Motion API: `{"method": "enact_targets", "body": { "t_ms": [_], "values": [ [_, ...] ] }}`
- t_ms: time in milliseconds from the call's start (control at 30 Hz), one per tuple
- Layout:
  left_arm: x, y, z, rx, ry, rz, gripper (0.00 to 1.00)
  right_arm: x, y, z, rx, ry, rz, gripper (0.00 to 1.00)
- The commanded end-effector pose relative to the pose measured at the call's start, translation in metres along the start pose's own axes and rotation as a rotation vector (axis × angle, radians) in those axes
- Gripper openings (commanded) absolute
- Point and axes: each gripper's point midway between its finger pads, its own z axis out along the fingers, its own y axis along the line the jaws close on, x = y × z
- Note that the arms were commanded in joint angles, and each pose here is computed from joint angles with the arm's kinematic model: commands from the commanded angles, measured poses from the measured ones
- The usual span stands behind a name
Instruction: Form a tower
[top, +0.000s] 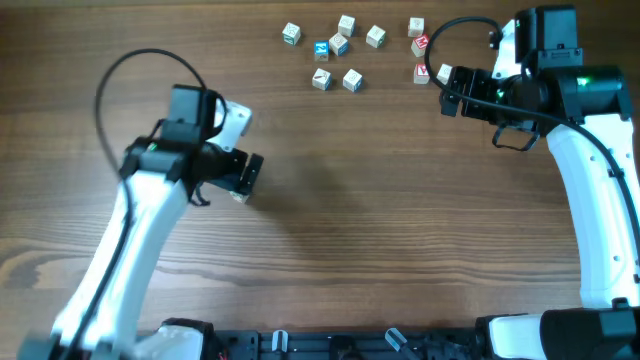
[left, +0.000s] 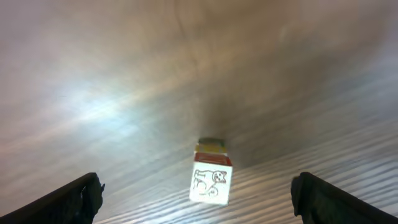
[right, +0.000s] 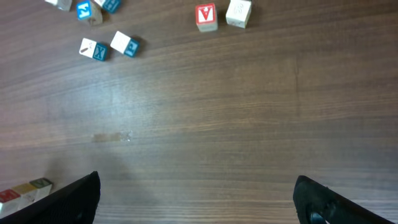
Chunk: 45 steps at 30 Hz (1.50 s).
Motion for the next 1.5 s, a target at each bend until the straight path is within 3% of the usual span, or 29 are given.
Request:
{"method": "enact_targets", "body": {
  "t_ms": [0, 200, 500, 700, 1100, 1167, 1300, 1467],
  "values": [
    [-0.02, 0.0, -0.083, -0.038, -0.271, -0.085, 1.0, 0.0, -0.007, -0.001, 0.035, -0.013, -0.018, 1.0],
    [0.005, -0.008, -0.191, -0.078, -0.599, -0.133, 1.0, 0.002, -0.008, -0.001, 0.037, -0.005, -0.014, 1.0],
    [0.062, -0.018, -0.236, -0.102, -0.714, -0.182, 1.0, 0.006, -0.009, -0.001, 0.041, 0.01, -0.013, 1.0],
    [0.09, -0.023, -0.222, -0.099, -0.615, -0.189, 1.0, 0.006, -0.009, -0.001, 0.041, 0.01, -0.013, 1.0],
    [0.095, -0.024, -0.219, -0.1, -0.592, -0.179, 1.0, 0.005, -0.009, -0.001, 0.041, 0.007, -0.013, 1.0],
    [0.091, -0.023, -0.222, -0.102, -0.611, -0.178, 1.0, 0.005, -0.009, -0.001, 0.041, 0.007, -0.013, 1.0],
    [0.081, -0.049, -0.227, 0.051, -0.655, -0.125, 1.0, 0.005, -0.009, 0.001, 0.042, 0.013, -0.012, 1.0],
    [0.06, -0.044, -0.233, 0.011, -0.707, -0.04, 1.0, 0.005, -0.009, 0.001, 0.042, 0.013, -0.012, 0.99]
  ]
}}
